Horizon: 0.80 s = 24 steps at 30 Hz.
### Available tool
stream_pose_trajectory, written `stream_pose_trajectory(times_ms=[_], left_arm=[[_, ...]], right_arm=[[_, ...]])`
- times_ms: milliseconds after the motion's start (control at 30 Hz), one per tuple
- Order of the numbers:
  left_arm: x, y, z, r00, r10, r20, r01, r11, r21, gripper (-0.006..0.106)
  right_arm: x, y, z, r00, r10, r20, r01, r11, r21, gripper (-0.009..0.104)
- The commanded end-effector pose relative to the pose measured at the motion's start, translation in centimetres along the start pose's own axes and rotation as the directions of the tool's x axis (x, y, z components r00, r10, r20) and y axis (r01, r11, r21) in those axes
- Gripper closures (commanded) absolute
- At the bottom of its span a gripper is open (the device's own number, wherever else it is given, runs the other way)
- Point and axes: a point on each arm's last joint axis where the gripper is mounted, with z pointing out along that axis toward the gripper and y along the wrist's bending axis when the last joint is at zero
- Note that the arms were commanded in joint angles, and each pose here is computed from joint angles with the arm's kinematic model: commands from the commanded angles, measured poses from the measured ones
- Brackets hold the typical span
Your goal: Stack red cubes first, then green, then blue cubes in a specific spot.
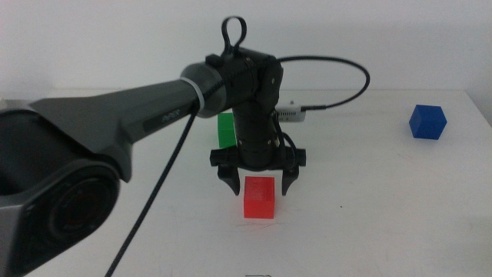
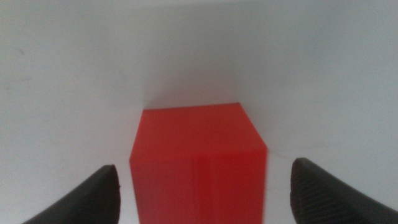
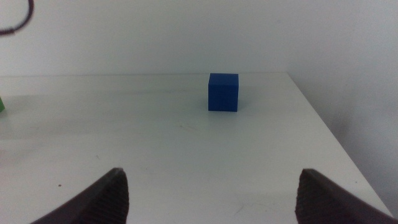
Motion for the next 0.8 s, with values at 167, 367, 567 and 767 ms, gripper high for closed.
stream_pose_trajectory(times_ms=[167,367,567,767], left_arm=[[1.9,0.1,-8.4,0.996,0.011,0.090,-0.015,0.999,0.040,0.007],[3.1,0.8,-12.9,0.980,0.002,0.200,-0.013,0.998,0.054,0.007],[4.8,2.0,-17.6,0.943,0.017,0.332,-0.032,0.999,0.038,0.007],[6.4,3.5,-21.6,0.890,0.031,0.454,-0.032,0.999,-0.005,0.007]], right_arm=[[-1.4,0.1,-0.4,0.993,-0.023,0.116,0.023,1.000,-0.005,0.001],[-1.4,0.1,-0.4,0.993,-0.023,0.116,0.023,1.000,-0.005,0.001],[-1.4,0.1,-0.4,0.993,-0.023,0.116,0.023,1.000,-0.005,0.001],[-1.4,0.1,-0.4,0.993,-0.023,0.116,0.023,1.000,-0.005,0.001]])
